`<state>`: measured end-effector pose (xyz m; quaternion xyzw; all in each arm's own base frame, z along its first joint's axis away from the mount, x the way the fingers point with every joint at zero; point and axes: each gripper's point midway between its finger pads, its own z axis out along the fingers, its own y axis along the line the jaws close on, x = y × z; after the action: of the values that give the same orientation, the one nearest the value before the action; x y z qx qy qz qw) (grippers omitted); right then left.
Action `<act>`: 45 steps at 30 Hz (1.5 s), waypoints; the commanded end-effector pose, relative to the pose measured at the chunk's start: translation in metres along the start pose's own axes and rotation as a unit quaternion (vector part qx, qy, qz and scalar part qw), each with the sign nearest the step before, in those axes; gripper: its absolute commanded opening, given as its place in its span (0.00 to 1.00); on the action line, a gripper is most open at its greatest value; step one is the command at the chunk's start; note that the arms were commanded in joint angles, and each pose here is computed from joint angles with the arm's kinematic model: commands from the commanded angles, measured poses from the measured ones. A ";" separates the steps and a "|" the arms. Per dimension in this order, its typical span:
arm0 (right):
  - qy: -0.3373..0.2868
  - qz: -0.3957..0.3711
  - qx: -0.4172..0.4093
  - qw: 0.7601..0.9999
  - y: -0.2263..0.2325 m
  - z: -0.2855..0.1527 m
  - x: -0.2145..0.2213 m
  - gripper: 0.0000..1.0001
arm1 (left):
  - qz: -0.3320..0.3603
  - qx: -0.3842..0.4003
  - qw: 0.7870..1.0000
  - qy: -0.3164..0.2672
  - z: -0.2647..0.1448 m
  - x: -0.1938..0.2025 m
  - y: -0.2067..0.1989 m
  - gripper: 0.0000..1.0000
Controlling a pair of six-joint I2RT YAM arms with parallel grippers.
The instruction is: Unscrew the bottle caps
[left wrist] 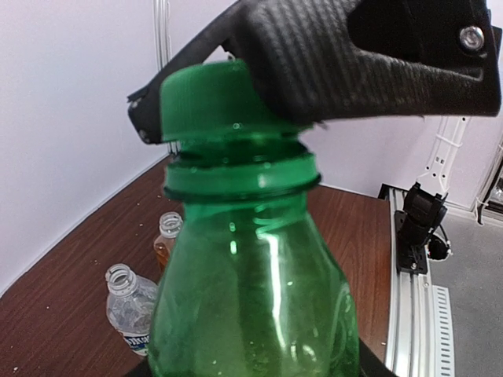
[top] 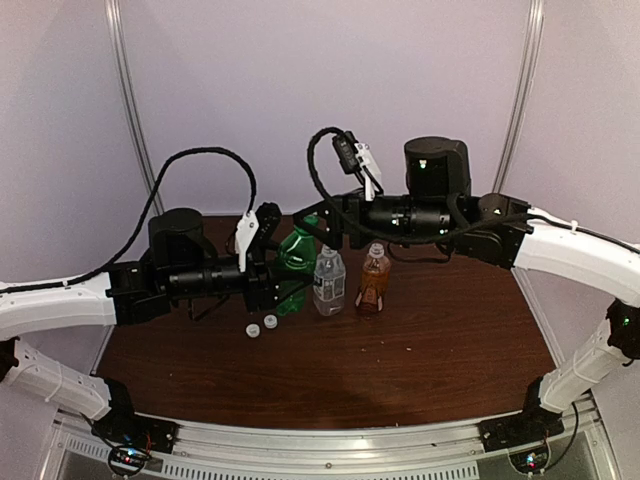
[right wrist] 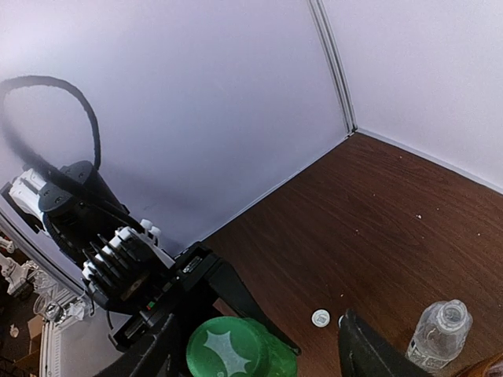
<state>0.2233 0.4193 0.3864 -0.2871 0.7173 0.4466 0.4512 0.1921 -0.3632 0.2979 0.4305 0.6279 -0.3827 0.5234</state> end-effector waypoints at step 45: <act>0.067 -0.218 -0.373 0.899 0.093 -0.050 0.034 0.20 | 0.041 0.341 0.936 -0.074 -0.055 -0.030 -0.115 0.08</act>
<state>0.1086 0.4234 0.4003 -0.6210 0.4316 0.5536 0.3486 0.0835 -0.3591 0.3154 0.5572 0.4707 -0.5707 0.3772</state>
